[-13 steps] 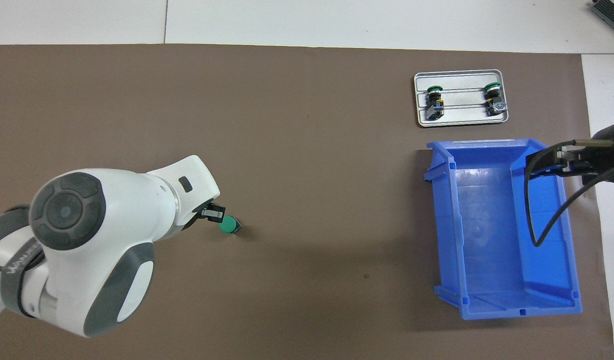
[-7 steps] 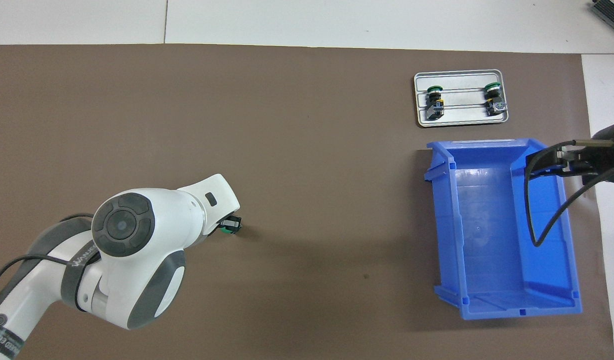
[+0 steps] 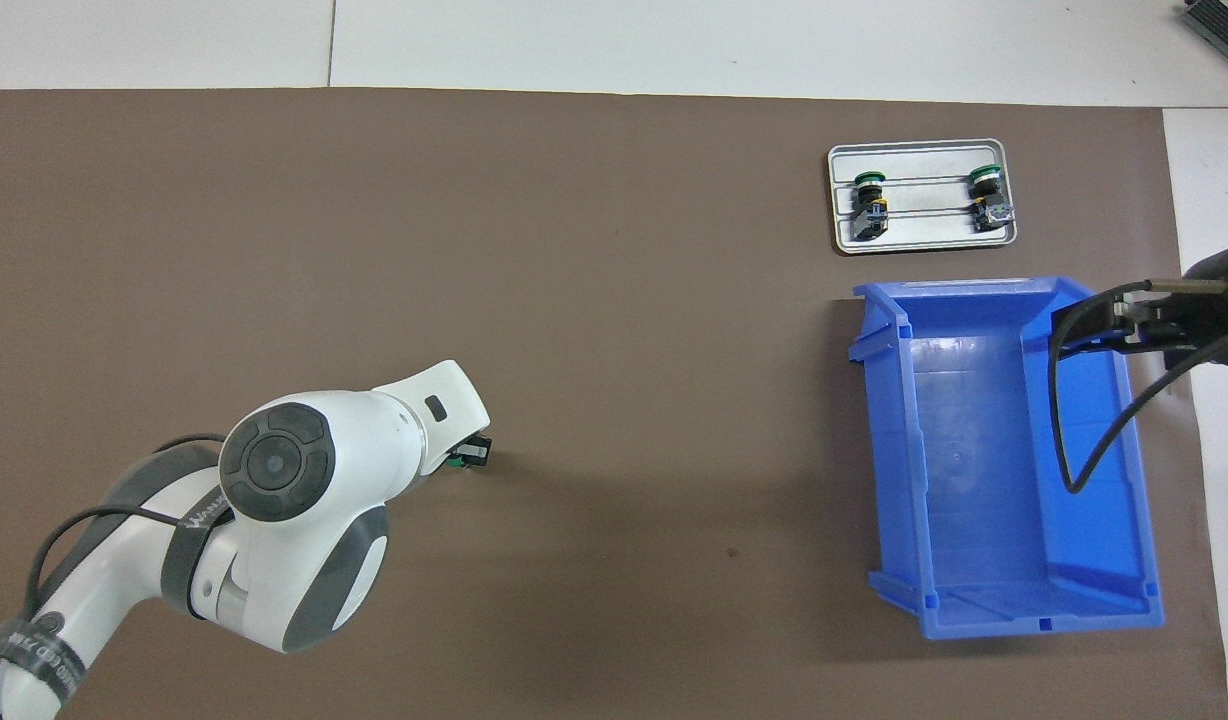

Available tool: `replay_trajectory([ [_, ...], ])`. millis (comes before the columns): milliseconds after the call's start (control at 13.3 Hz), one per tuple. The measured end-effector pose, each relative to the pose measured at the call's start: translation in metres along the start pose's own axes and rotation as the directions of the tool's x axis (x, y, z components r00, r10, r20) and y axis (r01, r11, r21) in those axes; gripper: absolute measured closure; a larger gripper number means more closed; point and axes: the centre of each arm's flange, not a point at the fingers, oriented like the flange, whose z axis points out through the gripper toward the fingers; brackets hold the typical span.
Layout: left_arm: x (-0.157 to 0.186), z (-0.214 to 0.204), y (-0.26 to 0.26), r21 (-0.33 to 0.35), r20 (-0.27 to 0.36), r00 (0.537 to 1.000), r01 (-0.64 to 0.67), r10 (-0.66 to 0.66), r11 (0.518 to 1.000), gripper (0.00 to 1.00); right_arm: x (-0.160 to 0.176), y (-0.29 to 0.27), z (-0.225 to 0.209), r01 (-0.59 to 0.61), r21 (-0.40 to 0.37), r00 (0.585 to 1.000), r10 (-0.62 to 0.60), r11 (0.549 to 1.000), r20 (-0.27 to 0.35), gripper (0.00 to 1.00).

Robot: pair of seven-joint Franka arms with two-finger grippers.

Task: Place and press button with both arms
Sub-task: 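Press down on the button top with the left gripper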

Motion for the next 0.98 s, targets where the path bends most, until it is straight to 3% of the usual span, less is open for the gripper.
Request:
replay_trajectory([
  [602,-0.001,0.001,0.000,0.001,0.003,1.000,-0.002,0.002,1.000,0.99,0.000,0.000,0.000,0.000,0.000,1.000,0.000,1.000,0.000,0.00],
  [978,-0.013,0.016,-0.003,0.009,0.038,0.999,-0.002,0.002,1.000,0.99,0.000,0.000,0.000,0.000,0.000,1.000,0.000,1.000,0.000,0.00],
])
